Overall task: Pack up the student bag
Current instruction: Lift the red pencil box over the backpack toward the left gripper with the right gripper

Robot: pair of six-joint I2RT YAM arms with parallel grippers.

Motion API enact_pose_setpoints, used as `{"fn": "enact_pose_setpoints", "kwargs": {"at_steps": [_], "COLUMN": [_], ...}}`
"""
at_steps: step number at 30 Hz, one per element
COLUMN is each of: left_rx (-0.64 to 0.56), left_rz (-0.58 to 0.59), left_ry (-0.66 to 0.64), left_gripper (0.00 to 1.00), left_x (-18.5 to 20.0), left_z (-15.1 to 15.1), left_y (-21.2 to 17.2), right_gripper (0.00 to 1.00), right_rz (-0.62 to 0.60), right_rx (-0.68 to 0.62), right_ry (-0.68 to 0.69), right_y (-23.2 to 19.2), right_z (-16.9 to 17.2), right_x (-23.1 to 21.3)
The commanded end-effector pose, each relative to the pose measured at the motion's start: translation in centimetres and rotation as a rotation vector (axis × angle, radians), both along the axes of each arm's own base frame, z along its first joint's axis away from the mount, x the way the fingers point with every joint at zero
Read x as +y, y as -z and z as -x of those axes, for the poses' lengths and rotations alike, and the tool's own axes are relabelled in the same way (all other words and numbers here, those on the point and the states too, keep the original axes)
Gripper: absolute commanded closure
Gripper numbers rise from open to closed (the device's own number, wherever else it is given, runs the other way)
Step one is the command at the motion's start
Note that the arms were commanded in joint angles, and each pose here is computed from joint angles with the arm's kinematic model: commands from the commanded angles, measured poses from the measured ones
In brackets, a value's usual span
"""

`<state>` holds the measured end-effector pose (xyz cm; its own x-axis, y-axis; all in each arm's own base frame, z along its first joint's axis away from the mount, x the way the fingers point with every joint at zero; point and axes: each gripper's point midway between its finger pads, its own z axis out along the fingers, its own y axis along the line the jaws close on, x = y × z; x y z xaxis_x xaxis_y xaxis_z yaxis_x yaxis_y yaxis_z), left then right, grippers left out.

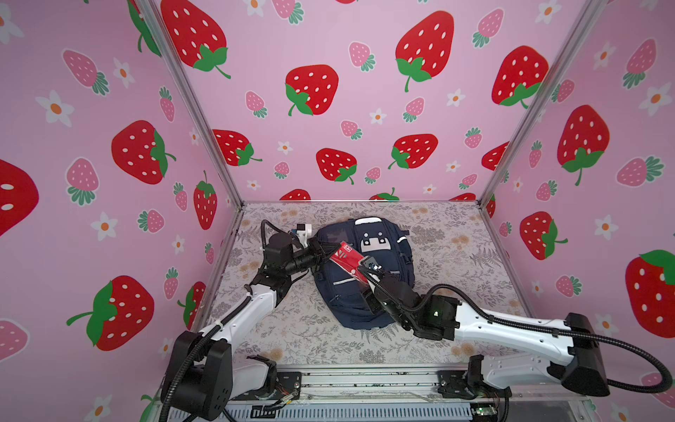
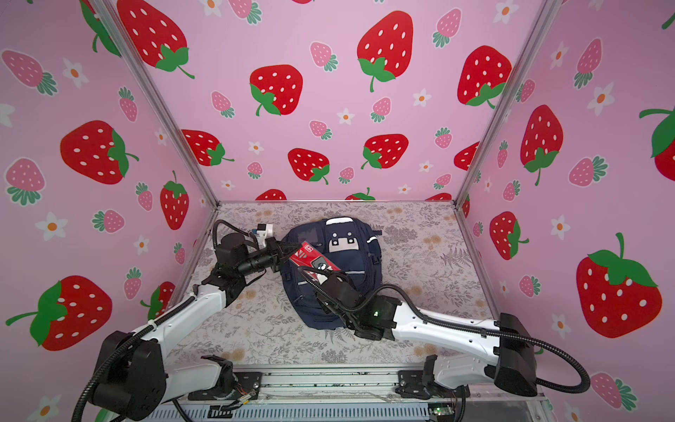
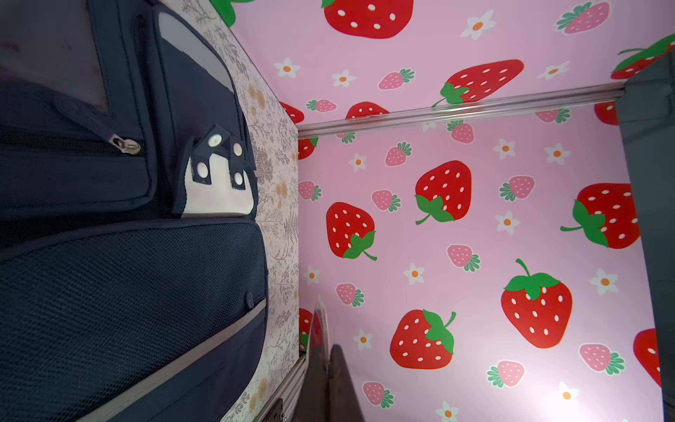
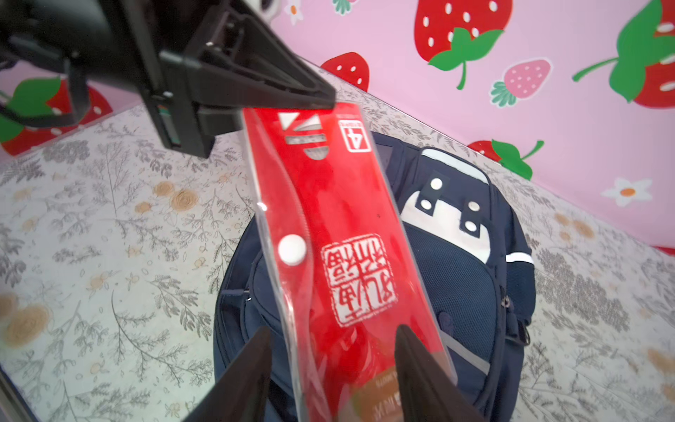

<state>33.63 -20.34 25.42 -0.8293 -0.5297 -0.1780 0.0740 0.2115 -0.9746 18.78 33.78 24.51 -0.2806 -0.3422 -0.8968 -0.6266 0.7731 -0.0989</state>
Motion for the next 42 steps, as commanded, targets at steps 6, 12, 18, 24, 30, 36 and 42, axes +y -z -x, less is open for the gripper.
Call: {"fn": "enact_pose_setpoints", "kwargs": {"at_steps": [6,12,18,24,30,36,42], "left_rx": [-0.135,-0.205,-0.279,-0.311,-0.309,-0.318,-0.323], "left_rz": [0.124,0.219,0.261,0.280,0.283,0.290,0.286], "left_ry": [-0.245,-0.355,-0.404,-0.402,-0.414,-0.423,-0.409], "left_gripper": [1.00,1.00,1.00,1.00,1.00,1.00,1.00], "left_x": [3.4,4.9,5.8,5.8,6.0,6.2,6.0], "left_z": [-0.8,0.4,1.6,2.3,2.7,3.0,3.2], "left_y": [-2.7,-3.3,-4.9,-5.8,-5.2,-5.1,-5.2], "right_gripper": [0.30,0.30,0.14,0.09,0.33,0.48,0.70], "right_rz": [-0.371,-0.792,-0.976,-1.146,-1.145,-1.216,-1.242], "right_rx": [0.201,0.437,0.528,0.633,0.610,0.635,0.645], "right_ry": [0.188,-0.087,-0.114,-0.091,-0.137,-0.119,-0.124], "right_y": [-2.3,-4.2,-4.6,-4.0,-4.5,-4.0,-4.2], "right_z": [-1.4,0.1,-0.1,-0.9,-1.5,-2.9,-4.8], "right_x": [-3.5,-1.3,-1.0,-0.7,0.8,1.1,1.8]}}
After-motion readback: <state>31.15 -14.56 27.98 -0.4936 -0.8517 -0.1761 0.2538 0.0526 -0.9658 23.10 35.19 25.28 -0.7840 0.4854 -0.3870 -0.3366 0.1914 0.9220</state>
